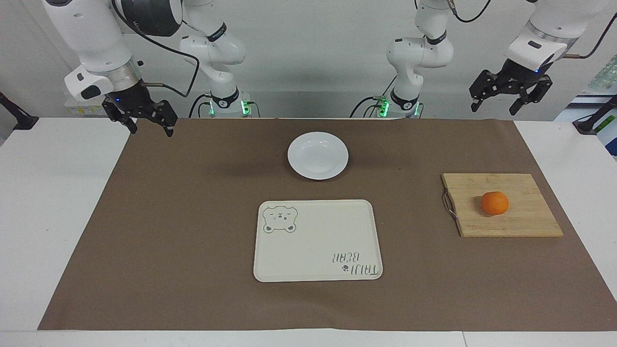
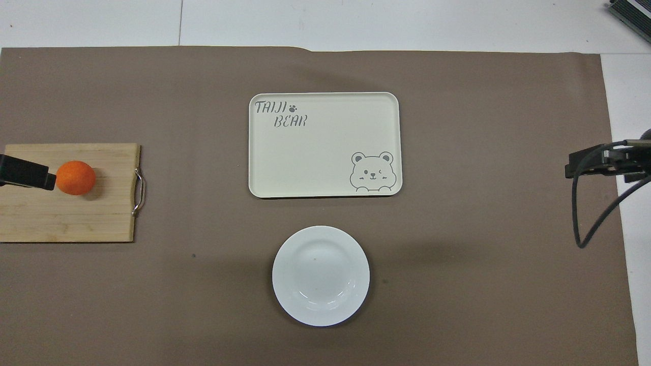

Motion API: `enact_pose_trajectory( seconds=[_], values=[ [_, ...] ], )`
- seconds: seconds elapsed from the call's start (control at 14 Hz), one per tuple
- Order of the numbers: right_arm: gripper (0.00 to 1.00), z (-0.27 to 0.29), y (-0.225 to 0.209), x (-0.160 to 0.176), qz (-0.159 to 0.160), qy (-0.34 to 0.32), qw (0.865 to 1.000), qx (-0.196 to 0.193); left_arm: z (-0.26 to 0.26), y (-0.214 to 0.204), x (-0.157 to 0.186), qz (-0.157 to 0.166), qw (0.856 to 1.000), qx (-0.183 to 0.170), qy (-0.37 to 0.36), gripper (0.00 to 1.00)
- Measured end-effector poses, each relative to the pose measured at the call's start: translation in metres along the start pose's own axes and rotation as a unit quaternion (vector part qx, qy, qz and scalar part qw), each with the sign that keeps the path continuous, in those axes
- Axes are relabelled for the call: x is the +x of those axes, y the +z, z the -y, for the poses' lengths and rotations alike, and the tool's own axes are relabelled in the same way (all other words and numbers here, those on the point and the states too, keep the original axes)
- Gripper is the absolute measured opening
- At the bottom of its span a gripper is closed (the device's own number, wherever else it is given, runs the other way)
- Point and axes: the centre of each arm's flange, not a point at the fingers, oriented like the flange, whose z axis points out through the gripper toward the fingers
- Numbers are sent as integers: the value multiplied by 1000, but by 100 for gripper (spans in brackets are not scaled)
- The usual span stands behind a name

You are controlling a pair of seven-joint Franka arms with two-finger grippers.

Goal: Place orange and plate with both arms

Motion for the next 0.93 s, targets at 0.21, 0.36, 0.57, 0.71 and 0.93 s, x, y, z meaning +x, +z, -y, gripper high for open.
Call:
enact_pose_trajectory(
  seconds=[0.21, 0.36, 0.57, 0.71, 0.93],
  values=[
    [100, 0, 0, 0, 0, 0, 1000, 0, -3, 0, 0, 0, 1000, 0, 2, 100],
    [100, 0, 0, 0, 0, 0, 1000, 0, -9, 0, 1, 0, 1000, 0, 7, 100],
    [100, 0, 0, 0, 0, 0, 1000, 0, -3, 0, 0, -1, 1000, 0, 1, 100],
    [100, 0, 0, 0, 0, 0, 1000, 0, 7, 0, 4, -17, 1000, 1, -5, 100],
    [100, 0, 0, 0, 0, 0, 1000, 0, 36, 14, 10, -33, 999, 3, 28, 100]
  ],
)
